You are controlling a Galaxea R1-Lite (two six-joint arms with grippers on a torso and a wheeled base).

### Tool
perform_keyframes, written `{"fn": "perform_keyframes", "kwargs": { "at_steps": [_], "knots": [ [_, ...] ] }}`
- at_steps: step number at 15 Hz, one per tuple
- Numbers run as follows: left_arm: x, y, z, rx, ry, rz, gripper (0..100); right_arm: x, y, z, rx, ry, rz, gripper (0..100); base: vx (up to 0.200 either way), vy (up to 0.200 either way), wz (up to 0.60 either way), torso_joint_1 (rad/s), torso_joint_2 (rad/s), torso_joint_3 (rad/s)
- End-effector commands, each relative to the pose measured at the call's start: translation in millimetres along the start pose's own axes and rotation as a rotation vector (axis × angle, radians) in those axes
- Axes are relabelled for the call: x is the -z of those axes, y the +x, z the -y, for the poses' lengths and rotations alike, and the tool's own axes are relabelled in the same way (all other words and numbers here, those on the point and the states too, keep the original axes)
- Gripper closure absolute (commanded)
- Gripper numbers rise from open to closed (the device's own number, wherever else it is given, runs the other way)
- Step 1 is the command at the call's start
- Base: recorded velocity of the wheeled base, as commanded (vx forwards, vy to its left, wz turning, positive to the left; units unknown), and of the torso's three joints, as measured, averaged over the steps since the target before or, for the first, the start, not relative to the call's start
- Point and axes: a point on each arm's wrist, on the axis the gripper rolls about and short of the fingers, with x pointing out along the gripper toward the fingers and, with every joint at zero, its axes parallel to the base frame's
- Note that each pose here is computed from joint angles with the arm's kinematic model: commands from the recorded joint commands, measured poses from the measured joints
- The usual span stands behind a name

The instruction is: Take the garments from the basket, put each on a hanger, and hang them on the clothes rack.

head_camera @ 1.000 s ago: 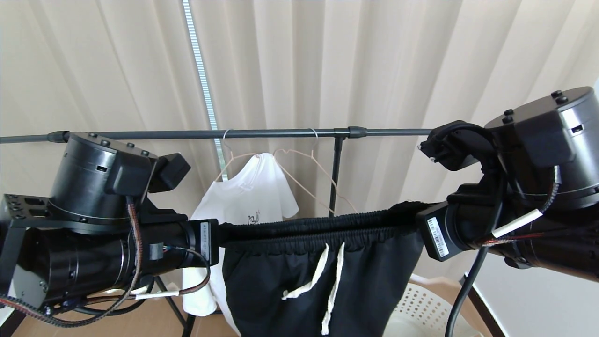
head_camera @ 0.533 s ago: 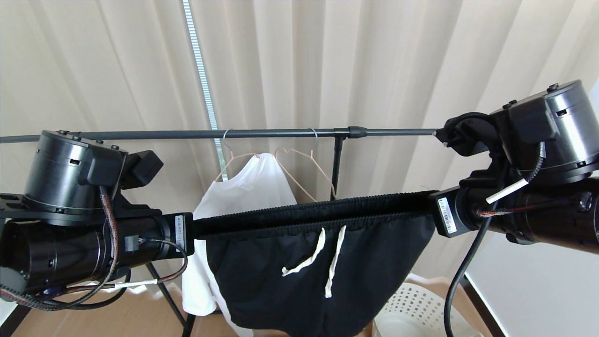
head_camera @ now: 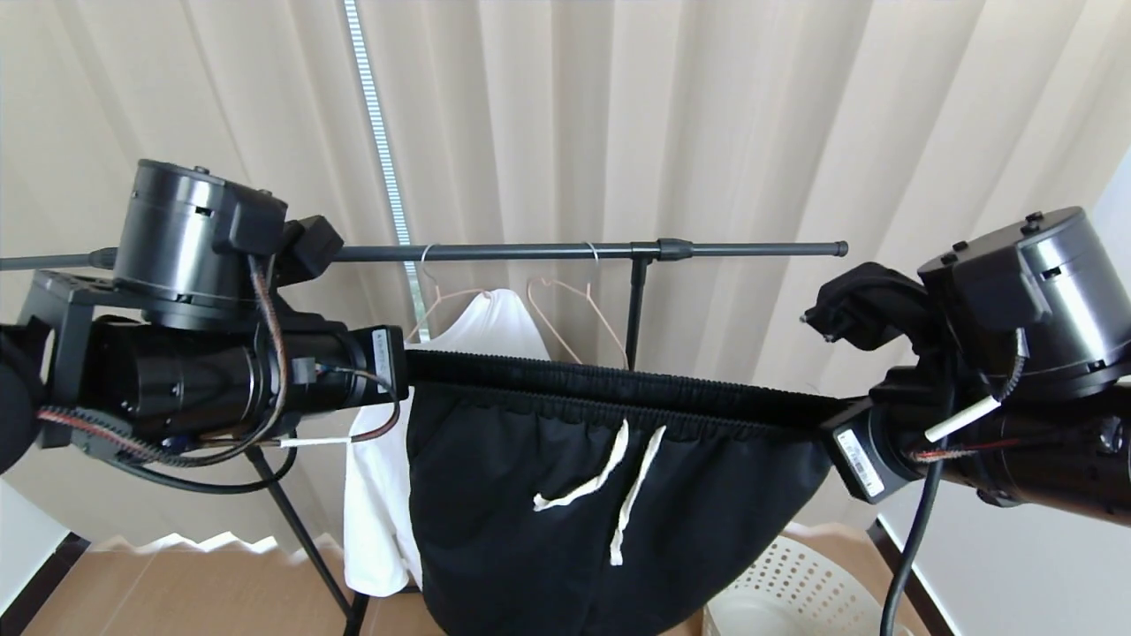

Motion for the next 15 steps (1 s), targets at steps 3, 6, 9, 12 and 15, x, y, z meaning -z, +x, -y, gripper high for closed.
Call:
{"fn": "perform_keyframes", "kwargs": {
  "at_steps": [3,6,9,12,15],
  "knots": [
    [-29.7,56.7,19.5,0.004,-0.011,0.014,100,23.7,-21.8,-23.5,-0.158,-0.182,0.014,100,0.0,0.0,0.0,0.0,0.0,0.0],
    [-48.8,79.0,27.3,0.014,-0.028,0.056,100,33.8,-31.8,-45.8,-0.263,-0.267,0.024,100,0.0,0.0,0.0,0.0,0.0,0.0],
    [-65.1,94.4,37.1,0.035,-0.038,0.101,100,39.9,-48.8,-76.6,-0.39,-0.299,0.052,100,0.0,0.0,0.0,0.0,0.0,0.0],
    [-75.1,105.2,45.3,0.056,-0.04,0.133,100,33.5,-51.9,-106.6,-0.462,-0.182,0.068,100,0.0,0.0,0.0,0.0,0.0,0.0],
    [-77.1,112.4,58.6,0.096,-0.031,0.141,100,17.6,-50.1,-122.5,-0.498,-0.039,0.107,100,0.0,0.0,0.0,0.0,0.0,0.0]
  ]
}}
